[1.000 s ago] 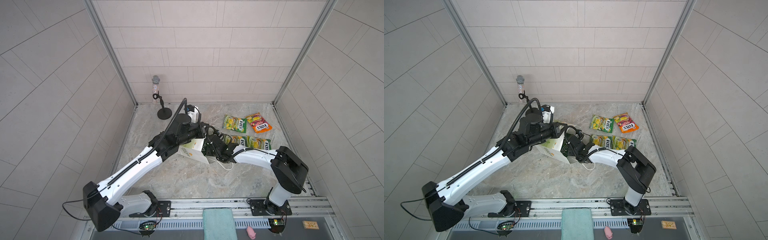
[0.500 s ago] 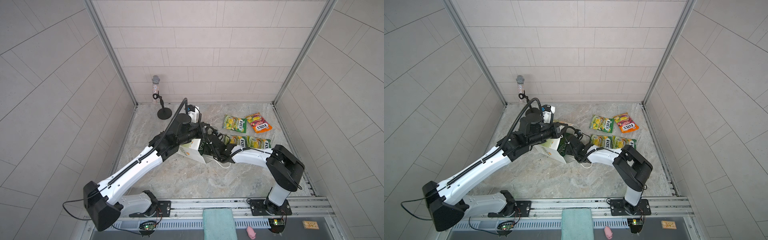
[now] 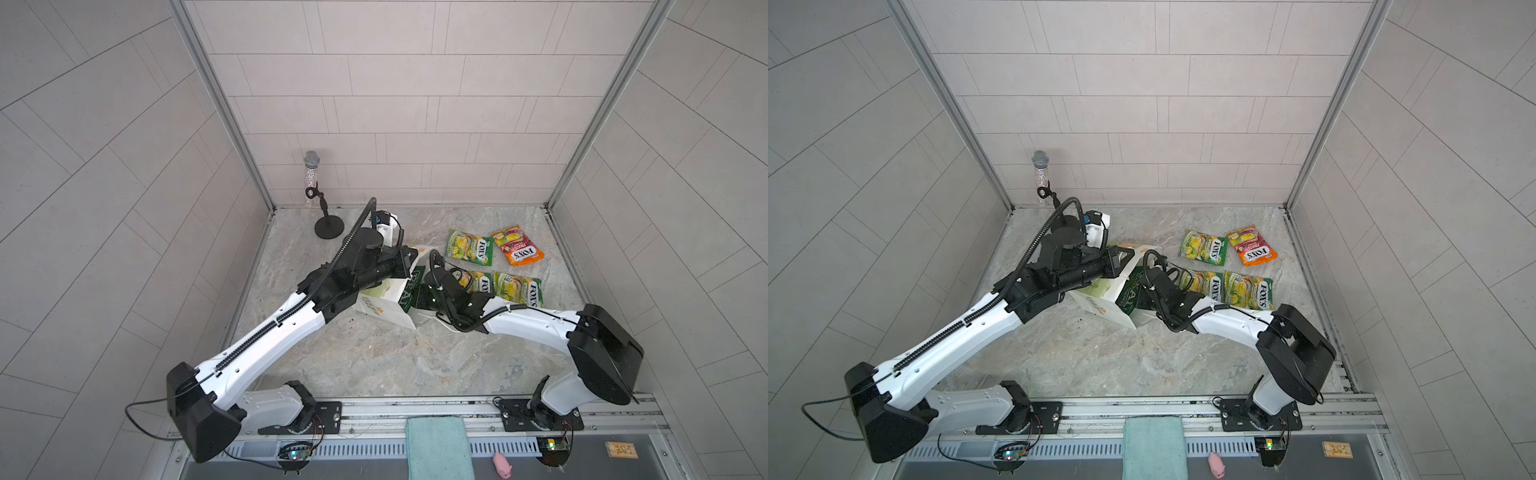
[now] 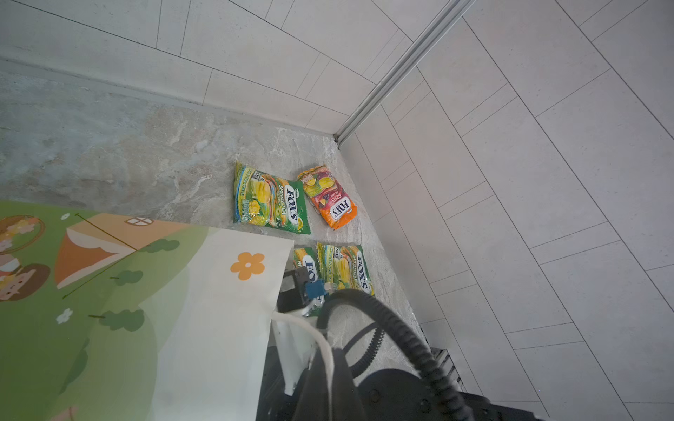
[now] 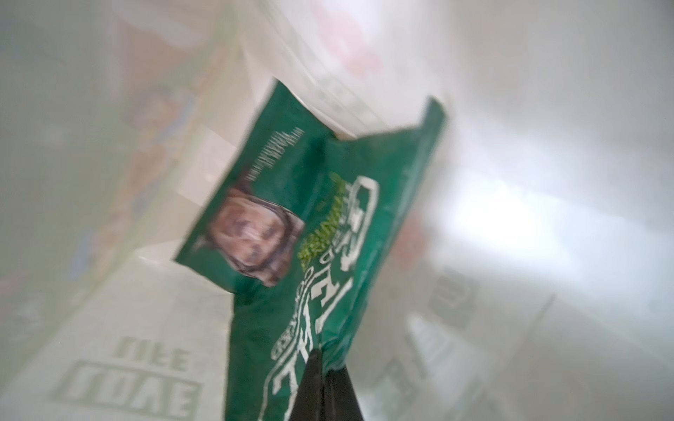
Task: Take the snacks out of the paper bag
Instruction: Pick up the snack from the paper bag.
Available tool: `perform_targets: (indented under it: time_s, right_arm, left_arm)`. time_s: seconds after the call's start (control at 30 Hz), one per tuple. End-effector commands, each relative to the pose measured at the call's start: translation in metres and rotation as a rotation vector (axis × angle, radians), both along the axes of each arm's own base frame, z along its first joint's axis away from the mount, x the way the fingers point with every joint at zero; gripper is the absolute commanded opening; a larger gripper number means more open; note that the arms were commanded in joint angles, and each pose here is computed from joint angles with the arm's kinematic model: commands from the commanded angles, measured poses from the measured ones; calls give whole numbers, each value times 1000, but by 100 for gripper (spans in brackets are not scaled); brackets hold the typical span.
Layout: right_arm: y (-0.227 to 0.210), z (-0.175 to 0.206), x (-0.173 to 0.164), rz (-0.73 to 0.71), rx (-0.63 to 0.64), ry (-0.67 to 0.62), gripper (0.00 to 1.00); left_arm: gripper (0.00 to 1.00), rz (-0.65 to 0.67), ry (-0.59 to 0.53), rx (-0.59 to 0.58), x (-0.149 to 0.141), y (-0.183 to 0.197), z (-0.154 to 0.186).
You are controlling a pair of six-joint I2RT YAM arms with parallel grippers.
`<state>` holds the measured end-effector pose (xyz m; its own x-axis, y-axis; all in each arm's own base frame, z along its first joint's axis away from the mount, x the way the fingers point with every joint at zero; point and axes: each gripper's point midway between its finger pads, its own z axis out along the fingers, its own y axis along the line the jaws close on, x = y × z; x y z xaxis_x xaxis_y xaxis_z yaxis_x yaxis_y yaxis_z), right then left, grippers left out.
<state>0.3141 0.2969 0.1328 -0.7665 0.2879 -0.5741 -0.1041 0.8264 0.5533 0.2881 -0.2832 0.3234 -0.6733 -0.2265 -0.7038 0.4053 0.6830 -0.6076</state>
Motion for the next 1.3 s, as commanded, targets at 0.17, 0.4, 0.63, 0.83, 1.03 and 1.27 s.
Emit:
perform_targets:
  time_s: [0.17,0.4,0.63,0.83,1.03,1.27]
  right_arm:
    - [-13,34,-4,5,24,-92,0]
    - [-19,59,-8,19,50,-143,0]
    - [-5,95,-16,145,77,-160,0]
    - [10,120,-20,250,60,-176,0]
    - [25,149,-17,340,35,-213,0]
    - [41,182,-10,416,7,-253,0]
  left_arm:
    - [0,20,-4,45,4,5,-9]
    - [0,117,-24,85,10,24,-8]
    - [0,291,-66,129,18,61,0]
    - [0,420,-126,169,26,92,14]
    - [0,440,-136,167,37,103,24]
    - [0,420,-141,179,39,107,27]
